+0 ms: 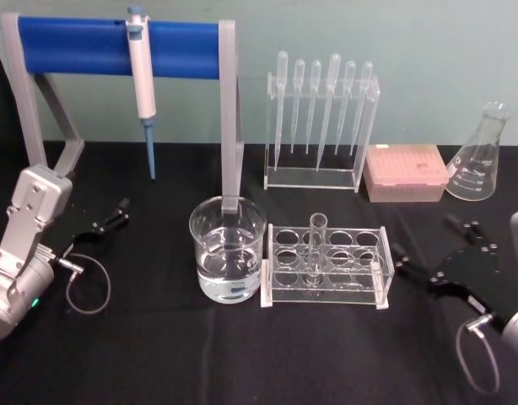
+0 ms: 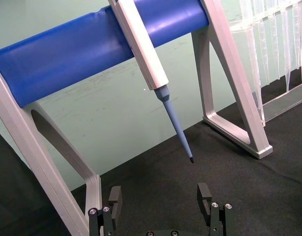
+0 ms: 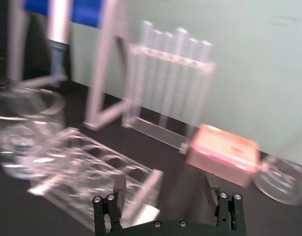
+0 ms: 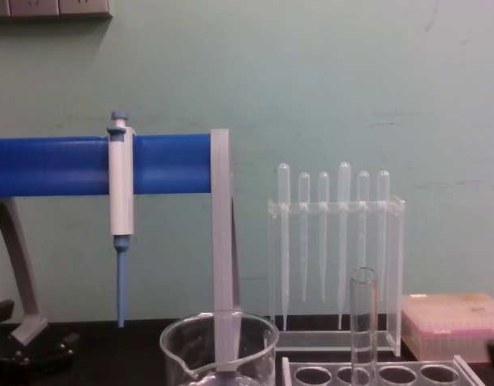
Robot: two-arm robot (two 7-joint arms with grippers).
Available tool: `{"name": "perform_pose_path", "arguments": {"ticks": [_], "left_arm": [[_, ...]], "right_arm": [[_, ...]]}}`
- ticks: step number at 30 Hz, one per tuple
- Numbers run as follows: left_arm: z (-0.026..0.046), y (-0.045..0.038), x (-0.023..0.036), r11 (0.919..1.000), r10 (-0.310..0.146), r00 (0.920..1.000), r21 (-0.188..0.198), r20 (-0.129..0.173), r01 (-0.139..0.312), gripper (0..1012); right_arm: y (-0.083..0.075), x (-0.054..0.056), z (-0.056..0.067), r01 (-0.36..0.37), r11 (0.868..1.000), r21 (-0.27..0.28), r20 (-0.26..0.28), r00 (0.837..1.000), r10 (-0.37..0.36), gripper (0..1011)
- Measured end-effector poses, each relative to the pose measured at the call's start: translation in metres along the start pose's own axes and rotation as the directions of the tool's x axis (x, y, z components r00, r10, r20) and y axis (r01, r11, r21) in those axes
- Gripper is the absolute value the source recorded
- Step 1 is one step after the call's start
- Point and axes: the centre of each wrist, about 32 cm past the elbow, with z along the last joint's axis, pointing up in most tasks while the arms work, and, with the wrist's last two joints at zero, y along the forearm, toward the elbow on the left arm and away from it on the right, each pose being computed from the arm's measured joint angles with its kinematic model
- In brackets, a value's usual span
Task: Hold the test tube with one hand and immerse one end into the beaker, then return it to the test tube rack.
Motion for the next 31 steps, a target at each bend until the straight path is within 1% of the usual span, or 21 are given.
{"name": "perform_pose_path", "arguments": {"ticks": [1, 3, 4, 6, 7, 9, 12, 14, 16, 20, 31], "left_arm": [[0.0, 0.0, 0.0, 1.0, 0.0, 1.0, 0.0, 0.0, 0.0, 1000], [0.0, 0.0, 0.0, 1.0, 0.0, 1.0, 0.0, 0.0, 0.0, 1000], [0.0, 0.0, 0.0, 1.0, 0.0, 1.0, 0.0, 0.0, 0.0, 1000], [0.0, 0.0, 0.0, 1.0, 0.0, 1.0, 0.0, 0.0, 0.0, 1000], [0.0, 0.0, 0.0, 1.0, 0.0, 1.0, 0.0, 0.0, 0.0, 1000], [0.0, 0.0, 0.0, 1.0, 0.0, 1.0, 0.0, 0.0, 0.0, 1000], [0.0, 0.0, 0.0, 1.0, 0.0, 1.0, 0.0, 0.0, 0.0, 1000], [0.0, 0.0, 0.0, 1.0, 0.0, 1.0, 0.0, 0.0, 0.0, 1000], [0.0, 0.0, 0.0, 1.0, 0.0, 1.0, 0.0, 0.0, 0.0, 1000], [0.0, 0.0, 0.0, 1.0, 0.0, 1.0, 0.0, 0.0, 0.0, 1000], [0.0, 0.0, 0.0, 1.0, 0.0, 1.0, 0.0, 0.0, 0.0, 1000]], "right_arm": [[0.002, 0.004, -0.004, 0.037, 0.999, -0.011, 0.001, 0.999, -0.037, 1000], [0.004, 0.008, -0.008, 0.077, 0.997, -0.016, 0.005, 0.997, -0.076, 1000], [0.007, 0.011, -0.012, 0.115, 0.993, -0.018, 0.003, 0.993, -0.115, 1000], [0.012, 0.013, -0.016, 0.15, 0.988, -0.02, -0.001, 0.989, -0.15, 1000], [0.018, 0.015, -0.019, 0.178, 0.984, -0.024, 0.001, 0.984, -0.178, 1000], [0.026, 0.017, -0.022, 0.196, 0.98, -0.033, 0.003, 0.981, -0.196, 1000], [0.042, 0.018, -0.027, 0.201, 0.978, -0.048, 0.0, 0.98, -0.201, 1000], [0.053, 0.018, -0.032, 0.19, 0.98, -0.051, -0.001, 0.982, -0.191, 1000], [0.061, 0.016, -0.035, 0.183, 0.982, -0.055, 0.006, 0.983, -0.183, 1000], [0.067, 0.014, -0.037, 0.181, 0.982, -0.057, 0.019, 0.984, -0.18, 1000], [0.066, 0.014, -0.037, 0.178, 0.982, -0.056, 0.017, 0.984, -0.177, 1000]]}}
